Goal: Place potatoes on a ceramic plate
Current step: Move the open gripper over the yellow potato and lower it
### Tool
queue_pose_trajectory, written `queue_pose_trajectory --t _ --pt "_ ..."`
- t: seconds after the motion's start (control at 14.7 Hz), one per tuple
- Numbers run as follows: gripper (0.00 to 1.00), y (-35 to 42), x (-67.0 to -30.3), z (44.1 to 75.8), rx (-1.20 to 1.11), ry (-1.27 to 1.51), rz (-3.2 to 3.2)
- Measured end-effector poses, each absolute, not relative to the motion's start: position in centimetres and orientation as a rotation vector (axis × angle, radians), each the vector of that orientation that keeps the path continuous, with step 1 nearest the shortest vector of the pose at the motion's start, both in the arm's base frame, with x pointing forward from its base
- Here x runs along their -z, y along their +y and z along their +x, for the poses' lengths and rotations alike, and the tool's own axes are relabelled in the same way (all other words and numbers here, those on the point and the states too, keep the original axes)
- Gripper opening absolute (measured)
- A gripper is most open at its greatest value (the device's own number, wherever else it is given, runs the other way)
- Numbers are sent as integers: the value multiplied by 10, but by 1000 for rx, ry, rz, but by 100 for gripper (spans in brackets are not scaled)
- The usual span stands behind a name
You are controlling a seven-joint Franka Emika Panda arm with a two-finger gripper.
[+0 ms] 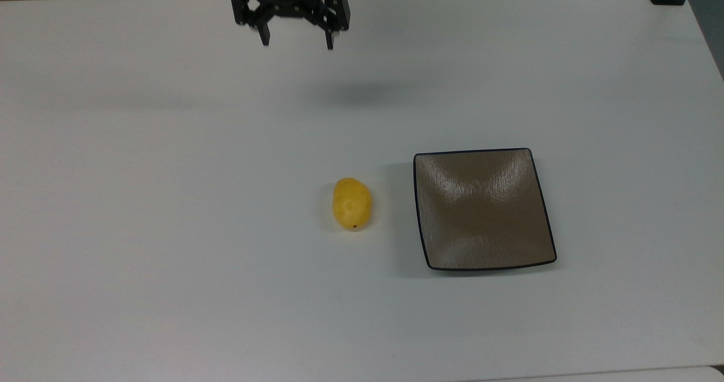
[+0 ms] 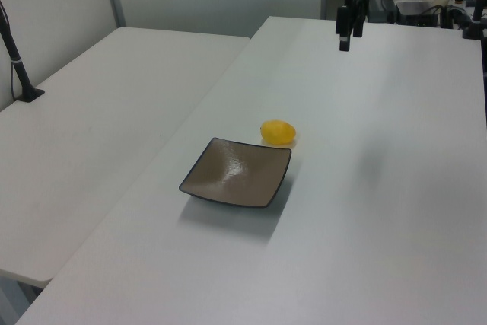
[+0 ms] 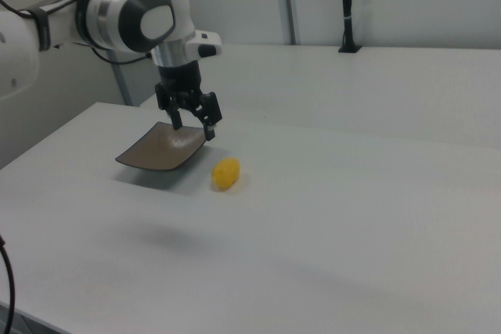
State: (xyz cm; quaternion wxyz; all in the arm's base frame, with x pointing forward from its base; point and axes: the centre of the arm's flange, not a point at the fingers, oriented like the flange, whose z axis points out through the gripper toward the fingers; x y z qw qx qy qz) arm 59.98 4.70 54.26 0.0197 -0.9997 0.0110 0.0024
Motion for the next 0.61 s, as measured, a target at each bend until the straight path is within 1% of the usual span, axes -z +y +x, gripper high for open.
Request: queue_pose_trajectory --t 0.34,0.61 --pt "100 63 -491 645 103 40 -3099" --pt "100 95 -440 672 150 68 -3163"
